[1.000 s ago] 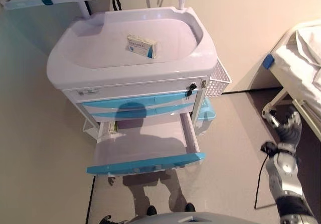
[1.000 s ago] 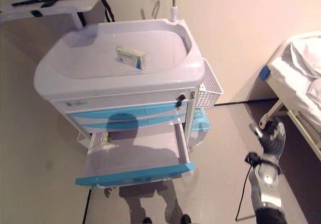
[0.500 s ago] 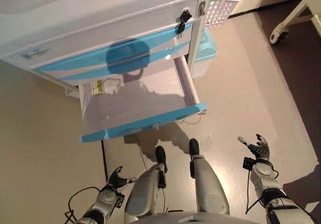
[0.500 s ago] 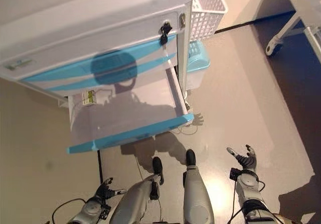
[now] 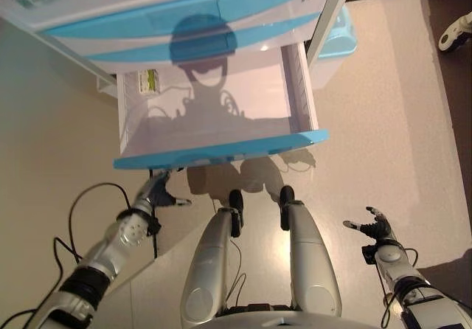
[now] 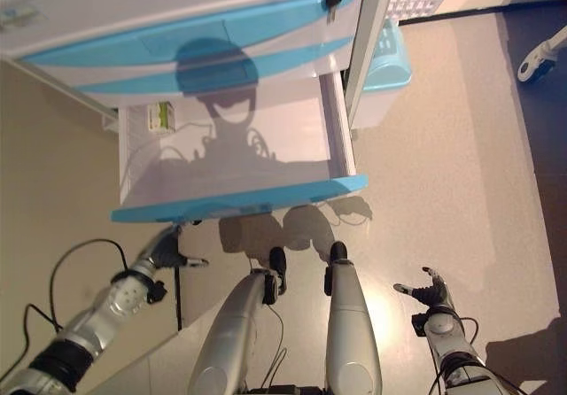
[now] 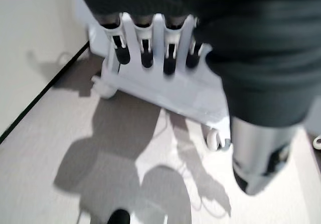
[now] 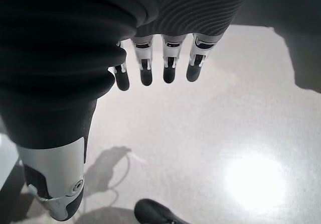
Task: Open the drawer and pick up the medicine
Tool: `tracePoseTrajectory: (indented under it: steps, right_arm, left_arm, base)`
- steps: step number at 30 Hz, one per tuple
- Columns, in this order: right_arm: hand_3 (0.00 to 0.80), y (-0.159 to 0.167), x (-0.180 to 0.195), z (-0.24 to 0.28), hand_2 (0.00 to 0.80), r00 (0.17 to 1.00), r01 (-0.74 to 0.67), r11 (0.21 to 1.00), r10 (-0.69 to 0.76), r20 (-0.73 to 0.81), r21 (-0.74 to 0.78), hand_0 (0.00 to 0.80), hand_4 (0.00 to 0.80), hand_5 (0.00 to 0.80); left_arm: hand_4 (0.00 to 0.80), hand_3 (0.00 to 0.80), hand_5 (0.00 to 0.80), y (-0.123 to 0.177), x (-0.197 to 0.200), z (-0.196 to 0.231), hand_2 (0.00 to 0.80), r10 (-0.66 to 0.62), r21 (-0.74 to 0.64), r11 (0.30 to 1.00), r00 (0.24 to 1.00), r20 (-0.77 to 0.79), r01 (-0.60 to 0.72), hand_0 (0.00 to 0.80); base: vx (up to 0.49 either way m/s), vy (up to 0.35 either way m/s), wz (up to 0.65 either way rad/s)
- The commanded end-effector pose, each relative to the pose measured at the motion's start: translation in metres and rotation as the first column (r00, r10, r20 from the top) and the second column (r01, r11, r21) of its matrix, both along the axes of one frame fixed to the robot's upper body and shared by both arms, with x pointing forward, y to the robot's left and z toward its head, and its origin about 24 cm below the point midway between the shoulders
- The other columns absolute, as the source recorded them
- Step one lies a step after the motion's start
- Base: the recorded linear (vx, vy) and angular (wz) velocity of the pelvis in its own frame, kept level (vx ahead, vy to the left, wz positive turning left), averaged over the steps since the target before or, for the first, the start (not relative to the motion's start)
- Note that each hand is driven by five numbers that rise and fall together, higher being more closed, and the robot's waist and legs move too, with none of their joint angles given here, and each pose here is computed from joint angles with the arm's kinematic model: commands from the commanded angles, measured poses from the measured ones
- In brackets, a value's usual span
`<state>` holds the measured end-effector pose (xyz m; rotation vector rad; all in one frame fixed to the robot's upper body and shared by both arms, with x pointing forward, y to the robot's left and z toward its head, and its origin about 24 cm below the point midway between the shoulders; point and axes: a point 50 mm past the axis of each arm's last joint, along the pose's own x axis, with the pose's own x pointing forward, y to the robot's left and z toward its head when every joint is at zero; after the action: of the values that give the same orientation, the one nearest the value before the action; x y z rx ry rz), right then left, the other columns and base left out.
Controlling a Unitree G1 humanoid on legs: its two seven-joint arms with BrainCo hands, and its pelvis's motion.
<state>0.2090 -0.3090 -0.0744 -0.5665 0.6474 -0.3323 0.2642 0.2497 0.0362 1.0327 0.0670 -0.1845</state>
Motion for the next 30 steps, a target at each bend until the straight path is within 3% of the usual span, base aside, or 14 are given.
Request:
tracePoseTrajectory:
  steps: [1, 5, 7, 13, 14, 19, 26, 30]
  right_arm:
    - [0.0, -0.002, -0.034, -0.02, 0.0, 0.989, -0.031, 0.999, 0.03, -0.144, -0.01, 0.0, 0.0, 0.0]
    - [0.0, -0.003, -0.046, -0.027, 0.0, 0.975, -0.048, 0.999, 0.044, -0.218, -0.013, 0.0, 0.0, 0.0]
    - [0.0, -0.007, -0.052, -0.029, 0.0, 0.966, -0.05, 0.998, 0.042, -0.255, -0.025, 0.0, 0.0, 0.0]
    - [0.0, -0.012, -0.069, -0.036, 0.0, 0.947, -0.036, 0.999, 0.025, -0.32, -0.028, 0.0, 0.0, 0.0]
    - [0.0, -0.011, -0.072, -0.037, 0.0, 0.942, -0.033, 0.999, 0.026, -0.334, -0.018, 0.0, 0.0, 0.0]
    - [0.0, -0.008, -0.063, -0.035, 0.0, 0.948, -0.051, 0.999, 0.045, -0.316, -0.013, 0.0, 0.0, 0.0]
    - [0.0, 0.005, -0.048, -0.034, 0.0, 0.968, -0.049, 0.998, 0.057, -0.244, 0.042, 0.0, 0.0, 0.0]
    - [0.0, 0.01, -0.042, -0.034, 0.0, 0.972, -0.056, 0.997, 0.066, -0.226, 0.048, 0.0, 0.0, 0.0]
  left_arm:
    - [0.0, 0.0, 0.0, 0.018, -0.002, 0.014, 0.0, 0.036, 0.067, 0.997, 0.999, 0.038, -0.038, 0.0]
    - [0.0, 0.0, 0.0, 0.026, 0.018, 0.046, 0.0, 0.049, 0.112, 0.992, 0.989, 0.142, -0.065, 0.0]
    - [0.0, 0.0, 0.0, 0.029, 0.032, 0.074, 0.0, 0.02, 0.199, 0.978, 0.977, 0.213, -0.063, 0.0]
    - [0.0, 0.0, 0.0, 0.034, 0.051, 0.116, 0.0, 0.036, 0.211, 0.971, 0.94, 0.338, -0.113, 0.0]
    - [0.0, 0.0, 0.0, 0.036, 0.061, 0.132, 0.0, 0.07, 0.143, 0.981, 0.921, 0.384, -0.135, 0.0]
    - [0.0, 0.0, 0.0, 0.04, 0.074, 0.155, 0.0, 0.111, 0.128, 0.974, 0.887, 0.449, -0.187, 0.0]
    - [0.0, 0.0, 0.0, 0.042, 0.087, 0.185, 0.0, 0.194, -0.017, 0.975, 0.815, 0.547, -0.221, 0.0]
    - [0.0, 0.0, 0.0, 0.051, 0.091, 0.21, 0.0, 0.289, -0.118, 0.954, 0.739, 0.608, -0.276, 0.0]
  base:
    - [-0.037, -0.018, -0.07]
    - [-0.012, -0.024, -0.06]
    - [0.01, -0.048, -0.06]
    - [-0.003, -0.028, 0.0]
    - [-0.025, -0.03, 0.04]
    - [-0.01, -0.009, -0.01]
    - [-0.004, -0.001, -0.05]
    - [0.005, -0.011, -0.12]
